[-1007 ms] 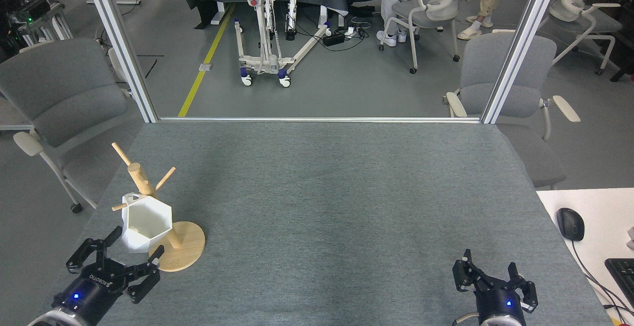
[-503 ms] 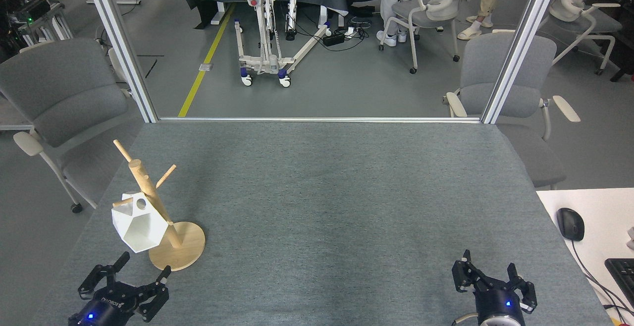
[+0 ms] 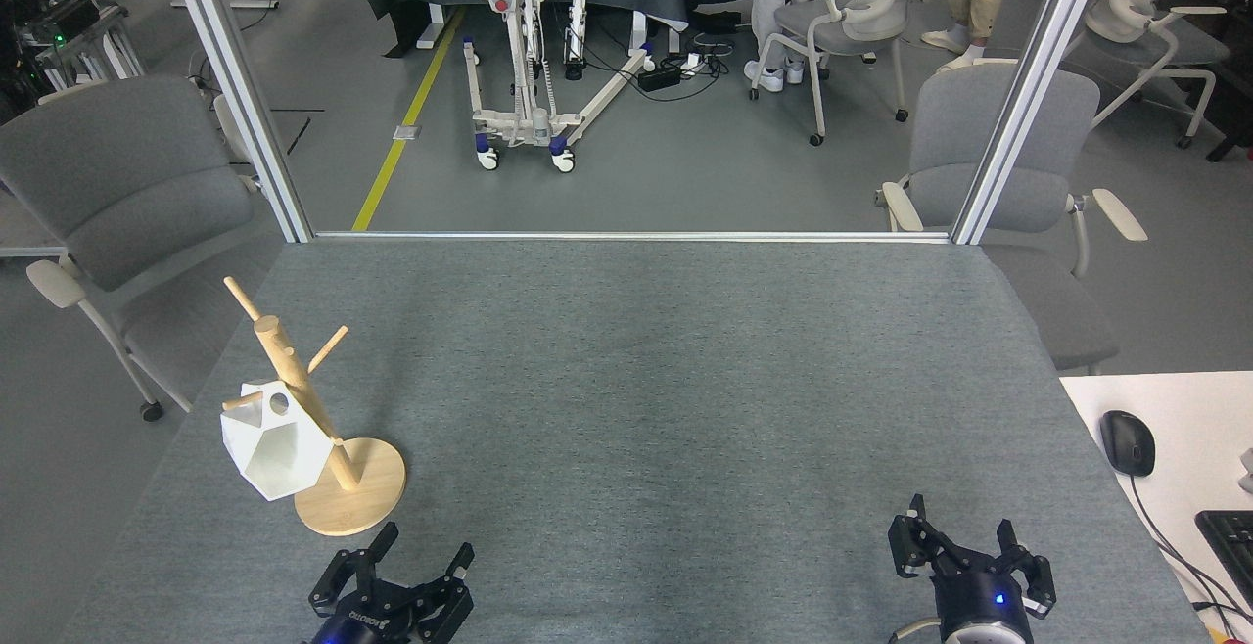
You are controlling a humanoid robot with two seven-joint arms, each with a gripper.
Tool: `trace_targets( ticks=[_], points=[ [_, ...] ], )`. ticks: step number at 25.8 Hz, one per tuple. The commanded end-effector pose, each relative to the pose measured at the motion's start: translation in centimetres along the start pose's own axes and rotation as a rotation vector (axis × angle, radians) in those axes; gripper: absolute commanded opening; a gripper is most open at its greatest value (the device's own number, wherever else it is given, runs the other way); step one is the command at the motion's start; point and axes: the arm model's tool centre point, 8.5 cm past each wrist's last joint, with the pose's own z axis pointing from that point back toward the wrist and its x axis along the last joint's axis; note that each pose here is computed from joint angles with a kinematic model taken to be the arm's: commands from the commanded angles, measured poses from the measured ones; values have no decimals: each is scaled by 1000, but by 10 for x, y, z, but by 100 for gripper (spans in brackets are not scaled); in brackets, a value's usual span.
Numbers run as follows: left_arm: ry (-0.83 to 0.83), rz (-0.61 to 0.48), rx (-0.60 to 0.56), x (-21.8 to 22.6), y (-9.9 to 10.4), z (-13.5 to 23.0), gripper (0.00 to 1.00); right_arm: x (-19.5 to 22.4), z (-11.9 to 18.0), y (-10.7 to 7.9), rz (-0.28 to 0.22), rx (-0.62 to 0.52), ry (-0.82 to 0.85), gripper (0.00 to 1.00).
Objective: Hang cup on storage rack
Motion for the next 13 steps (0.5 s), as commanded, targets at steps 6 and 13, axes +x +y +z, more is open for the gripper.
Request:
trace_targets(
  ticks=[6, 13],
  points=[
    [57, -60, 81, 78, 32, -88, 98, 2, -19, -36, 17, -71, -22, 100],
    [91, -138, 131, 97, 71, -139, 99, 10, -36, -89, 50, -189, -54, 100]
  ],
)
